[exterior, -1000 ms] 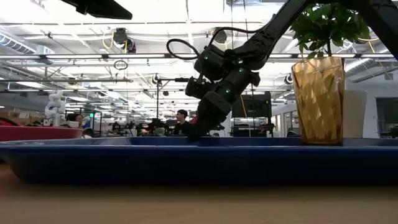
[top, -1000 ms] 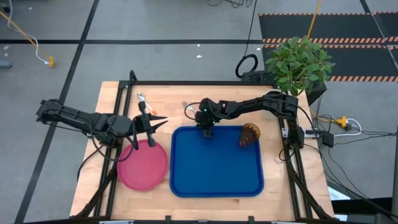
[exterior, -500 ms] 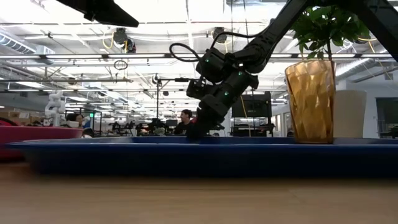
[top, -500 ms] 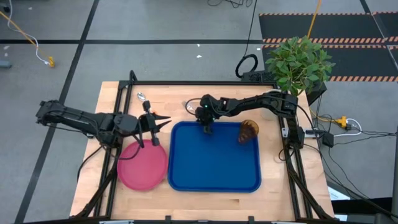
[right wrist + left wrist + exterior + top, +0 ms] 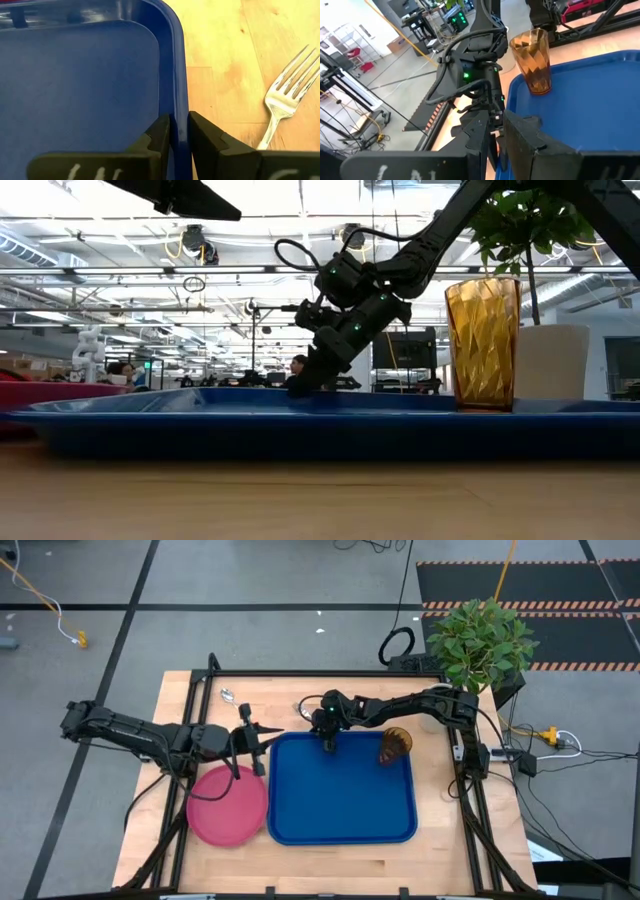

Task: Pick and place plate/cup/fork/spoon on tray
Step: Move the blue tray to the center of the table, then put the pink plate on the blue tray to the bottom left of the brown cup

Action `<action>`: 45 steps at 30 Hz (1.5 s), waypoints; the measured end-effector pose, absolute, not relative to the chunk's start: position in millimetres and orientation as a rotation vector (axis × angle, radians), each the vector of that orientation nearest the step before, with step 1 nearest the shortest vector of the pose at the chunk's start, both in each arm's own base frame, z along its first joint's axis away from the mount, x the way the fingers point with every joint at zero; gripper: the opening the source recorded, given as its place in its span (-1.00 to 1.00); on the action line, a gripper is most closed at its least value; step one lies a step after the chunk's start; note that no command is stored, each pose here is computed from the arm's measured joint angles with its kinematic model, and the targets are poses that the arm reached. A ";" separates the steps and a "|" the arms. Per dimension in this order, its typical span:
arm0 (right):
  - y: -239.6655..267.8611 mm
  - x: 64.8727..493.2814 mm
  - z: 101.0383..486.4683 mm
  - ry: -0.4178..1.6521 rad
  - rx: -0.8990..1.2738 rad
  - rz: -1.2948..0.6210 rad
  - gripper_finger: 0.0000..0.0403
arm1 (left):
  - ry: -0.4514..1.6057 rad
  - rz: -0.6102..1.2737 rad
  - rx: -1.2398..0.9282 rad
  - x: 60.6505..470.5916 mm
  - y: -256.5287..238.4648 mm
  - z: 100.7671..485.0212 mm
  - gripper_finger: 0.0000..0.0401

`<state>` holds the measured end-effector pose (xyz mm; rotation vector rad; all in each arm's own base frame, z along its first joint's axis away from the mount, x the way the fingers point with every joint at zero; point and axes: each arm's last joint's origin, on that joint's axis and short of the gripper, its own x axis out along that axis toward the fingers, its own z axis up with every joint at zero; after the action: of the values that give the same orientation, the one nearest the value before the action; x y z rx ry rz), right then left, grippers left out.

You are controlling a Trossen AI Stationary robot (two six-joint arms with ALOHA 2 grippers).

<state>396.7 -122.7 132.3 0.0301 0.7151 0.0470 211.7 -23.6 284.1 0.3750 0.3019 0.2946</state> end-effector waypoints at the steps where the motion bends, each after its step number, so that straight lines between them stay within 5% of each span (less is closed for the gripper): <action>1: -122.5 396.8 132.3 0.715 0.030 0.048 -0.76 | 0.302 0.295 0.375 211.7 -23.6 284.1 -0.69; 7: -122.0 396.5 131.9 0.721 0.039 0.046 -0.72 | 0.303 0.294 0.375 211.6 -23.6 284.0 -0.69; 22: -119.1 395.3 140.1 0.720 0.085 0.034 -0.24 | 0.341 0.290 0.373 210.3 -23.5 280.2 -0.69; 45: -44.6 309.3 278.6 0.759 0.201 -0.061 -0.21 | 0.327 0.310 0.326 208.4 -22.8 282.0 -0.69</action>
<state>309.3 -44.6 278.6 0.2009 0.7587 -0.0611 208.4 -22.8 282.0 0.3260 0.3274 0.3096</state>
